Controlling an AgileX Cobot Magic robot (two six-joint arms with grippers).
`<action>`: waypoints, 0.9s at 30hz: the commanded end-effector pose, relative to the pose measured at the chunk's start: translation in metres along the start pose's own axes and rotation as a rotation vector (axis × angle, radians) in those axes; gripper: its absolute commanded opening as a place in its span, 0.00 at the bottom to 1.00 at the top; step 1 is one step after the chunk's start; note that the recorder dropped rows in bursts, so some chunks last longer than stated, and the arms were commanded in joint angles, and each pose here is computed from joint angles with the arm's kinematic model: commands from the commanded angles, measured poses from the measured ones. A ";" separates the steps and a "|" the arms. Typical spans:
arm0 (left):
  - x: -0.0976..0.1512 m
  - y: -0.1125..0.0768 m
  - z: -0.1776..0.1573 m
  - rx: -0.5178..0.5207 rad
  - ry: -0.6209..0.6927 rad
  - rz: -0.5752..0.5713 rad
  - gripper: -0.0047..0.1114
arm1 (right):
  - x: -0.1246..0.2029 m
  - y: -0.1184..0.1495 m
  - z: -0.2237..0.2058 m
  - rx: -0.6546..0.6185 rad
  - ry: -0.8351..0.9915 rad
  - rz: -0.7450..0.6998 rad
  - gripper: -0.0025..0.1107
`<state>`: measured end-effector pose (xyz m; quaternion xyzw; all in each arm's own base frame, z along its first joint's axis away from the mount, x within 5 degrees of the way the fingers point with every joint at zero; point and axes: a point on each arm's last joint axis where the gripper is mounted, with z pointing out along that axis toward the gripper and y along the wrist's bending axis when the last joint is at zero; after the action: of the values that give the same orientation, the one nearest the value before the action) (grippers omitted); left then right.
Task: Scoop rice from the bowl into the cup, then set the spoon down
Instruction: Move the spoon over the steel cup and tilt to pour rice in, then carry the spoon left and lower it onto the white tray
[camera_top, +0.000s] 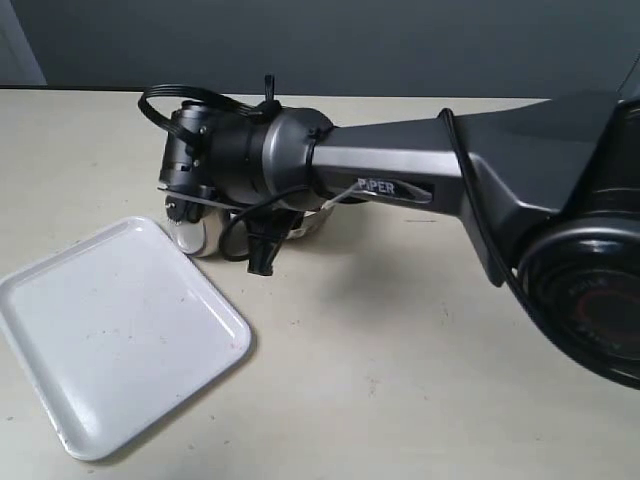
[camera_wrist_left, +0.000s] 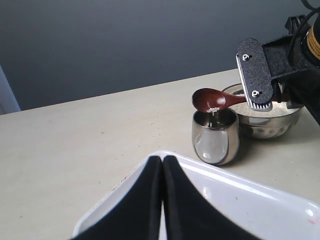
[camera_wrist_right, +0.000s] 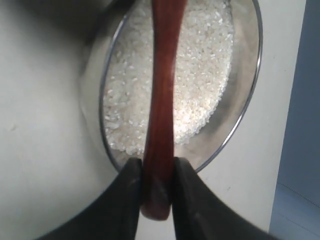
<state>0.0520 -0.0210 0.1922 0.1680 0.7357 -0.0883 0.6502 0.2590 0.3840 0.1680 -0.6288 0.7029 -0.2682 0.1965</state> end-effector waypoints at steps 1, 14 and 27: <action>-0.002 0.000 -0.001 0.001 -0.022 -0.004 0.04 | 0.001 -0.003 0.000 0.042 0.005 0.000 0.01; -0.002 0.000 -0.001 0.001 -0.022 -0.004 0.04 | 0.000 -0.001 -0.002 0.063 0.005 0.001 0.01; -0.002 0.000 -0.001 0.001 -0.022 -0.004 0.04 | 0.000 0.008 -0.001 0.132 0.006 -0.031 0.01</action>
<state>0.0520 -0.0210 0.1922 0.1680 0.7357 -0.0883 0.6502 0.2532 0.3839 0.1632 -0.6244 0.6782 -0.3168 0.2231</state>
